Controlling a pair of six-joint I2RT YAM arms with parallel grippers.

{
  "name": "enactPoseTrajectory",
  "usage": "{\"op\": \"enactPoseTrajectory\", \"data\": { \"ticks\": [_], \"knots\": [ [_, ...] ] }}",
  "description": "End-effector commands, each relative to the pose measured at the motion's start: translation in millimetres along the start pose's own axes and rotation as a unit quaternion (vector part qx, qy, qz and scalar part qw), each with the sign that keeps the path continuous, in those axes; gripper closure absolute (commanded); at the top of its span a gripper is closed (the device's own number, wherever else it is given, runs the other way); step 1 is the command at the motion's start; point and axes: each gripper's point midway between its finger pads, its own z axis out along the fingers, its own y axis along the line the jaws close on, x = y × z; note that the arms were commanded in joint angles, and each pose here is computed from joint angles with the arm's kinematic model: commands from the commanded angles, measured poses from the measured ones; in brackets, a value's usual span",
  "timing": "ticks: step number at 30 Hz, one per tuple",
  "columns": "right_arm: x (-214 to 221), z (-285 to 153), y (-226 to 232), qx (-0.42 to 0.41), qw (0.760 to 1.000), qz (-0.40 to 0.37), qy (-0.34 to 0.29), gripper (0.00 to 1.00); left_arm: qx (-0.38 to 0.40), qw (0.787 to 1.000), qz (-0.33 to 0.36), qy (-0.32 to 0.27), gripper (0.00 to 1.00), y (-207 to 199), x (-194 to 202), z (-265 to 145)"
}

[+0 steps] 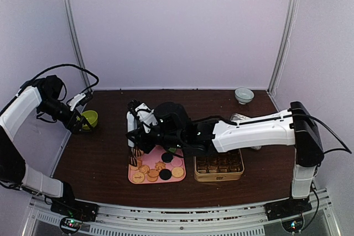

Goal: Pack the cookies
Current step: Pick up the fake cookies from the plate.

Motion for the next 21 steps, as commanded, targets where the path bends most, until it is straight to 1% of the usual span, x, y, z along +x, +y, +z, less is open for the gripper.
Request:
{"op": "enactPoseTrajectory", "data": {
  "ticks": [1,12,21],
  "knots": [
    [-20,5,0,-0.008,1.000,0.009,-0.029,0.64,-0.007,1.000,0.010,-0.003,0.02,-1,2,-3],
    [-10,16,-11,0.000,1.000,0.011,-0.021,0.64,-0.006,1.000,0.013,-0.002,0.02,-2,3,-4],
    [5,25,-9,-0.017,1.000,0.025,-0.004,0.64,-0.005,1.000,0.015,-0.001,0.02,-3,3,-4]
  ]
}}
